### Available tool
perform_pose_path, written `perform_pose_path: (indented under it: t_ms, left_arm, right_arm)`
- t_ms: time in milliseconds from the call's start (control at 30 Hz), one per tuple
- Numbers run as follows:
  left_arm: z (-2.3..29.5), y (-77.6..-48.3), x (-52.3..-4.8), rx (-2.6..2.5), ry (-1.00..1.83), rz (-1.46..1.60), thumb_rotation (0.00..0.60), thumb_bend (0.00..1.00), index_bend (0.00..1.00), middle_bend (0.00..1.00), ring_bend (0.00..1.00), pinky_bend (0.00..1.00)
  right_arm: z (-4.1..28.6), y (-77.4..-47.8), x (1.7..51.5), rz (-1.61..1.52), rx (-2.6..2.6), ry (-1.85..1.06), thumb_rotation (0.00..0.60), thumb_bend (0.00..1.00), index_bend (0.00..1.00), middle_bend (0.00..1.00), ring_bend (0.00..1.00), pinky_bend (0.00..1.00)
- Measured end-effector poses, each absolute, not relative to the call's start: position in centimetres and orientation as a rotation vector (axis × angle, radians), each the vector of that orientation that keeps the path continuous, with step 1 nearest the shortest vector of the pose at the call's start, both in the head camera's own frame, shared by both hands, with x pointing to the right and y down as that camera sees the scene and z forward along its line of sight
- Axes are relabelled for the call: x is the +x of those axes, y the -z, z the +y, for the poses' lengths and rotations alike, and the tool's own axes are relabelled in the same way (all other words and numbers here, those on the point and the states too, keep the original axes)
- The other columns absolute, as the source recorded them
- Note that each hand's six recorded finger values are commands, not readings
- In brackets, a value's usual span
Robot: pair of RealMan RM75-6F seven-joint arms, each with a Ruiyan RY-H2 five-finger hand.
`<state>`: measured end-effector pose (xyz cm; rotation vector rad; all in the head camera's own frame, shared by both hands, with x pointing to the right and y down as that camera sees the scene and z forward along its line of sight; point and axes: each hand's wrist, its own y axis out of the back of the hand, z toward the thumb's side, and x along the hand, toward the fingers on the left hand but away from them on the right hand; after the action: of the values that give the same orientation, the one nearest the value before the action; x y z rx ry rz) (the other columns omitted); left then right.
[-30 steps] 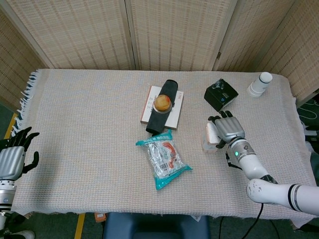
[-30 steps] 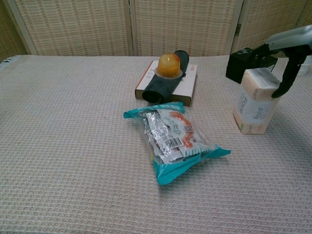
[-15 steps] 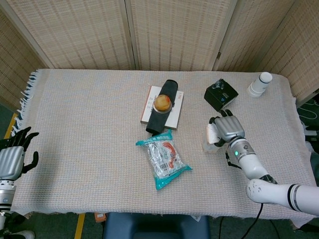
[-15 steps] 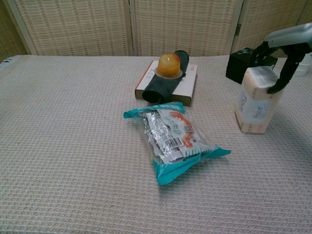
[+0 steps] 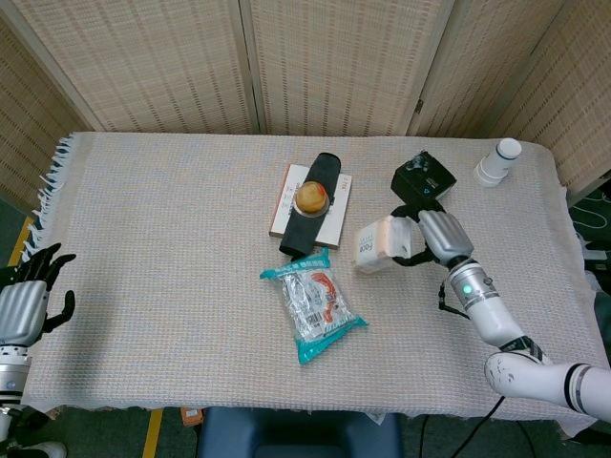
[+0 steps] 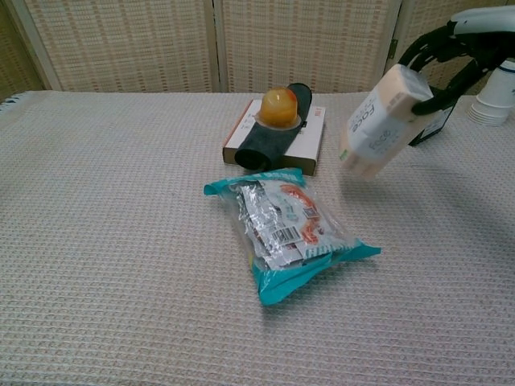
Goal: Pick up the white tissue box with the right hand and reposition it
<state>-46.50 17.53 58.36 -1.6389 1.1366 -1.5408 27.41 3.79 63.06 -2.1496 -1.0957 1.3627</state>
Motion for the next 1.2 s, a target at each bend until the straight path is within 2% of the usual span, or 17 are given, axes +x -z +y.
perform_pose_path:
  t_ms: [133,300,500,800,1200]
  left_arm:
    - [17.5,-58.4,-46.6,-1.637,1.546,1.135,0.6,0.55,0.18,0.0,0.0,0.11]
    - [17.5,-58.5,-46.7,-1.632,1.552,1.135,0.6,0.55,0.18,0.0,0.0,0.11]
    - [17.4,-58.5,-46.9,-1.628,1.555,1.14,0.6,0.55,0.18,0.0,0.0,0.12]
    - [17.4,-58.6,-46.9,-1.631,1.56,1.138,0.6,0.55,0.18,0.0,0.0,0.11]
    - [17.5,-58.7,-46.8,-1.633,1.565,1.132,0.6,0.55,0.18,0.0,0.0,0.11]
  right_arm:
    - [3.6,-64.5,29.6,-1.287,-2.253,-1.25,0.6,0.27,0.46,0.47,0.23,0.0]
    - [3.8,-67.0,31.7,-1.39,-2.334,-1.129,0.6,0.28,0.48,0.47,0.24,0.0]
    - [4.5,-69.0,32.0,-1.473,-2.464,-0.958,0.6,0.28,0.49,0.47,0.25,0.0]
    - [6.4,-72.1,31.0,-1.363,-2.523,-0.973,0.6,0.28,0.49,0.47,0.25,0.0]
    - [6.8,-72.6,31.3,-1.218,-2.373,-1.06,0.6,0.28,0.49,0.47,0.25,0.0]
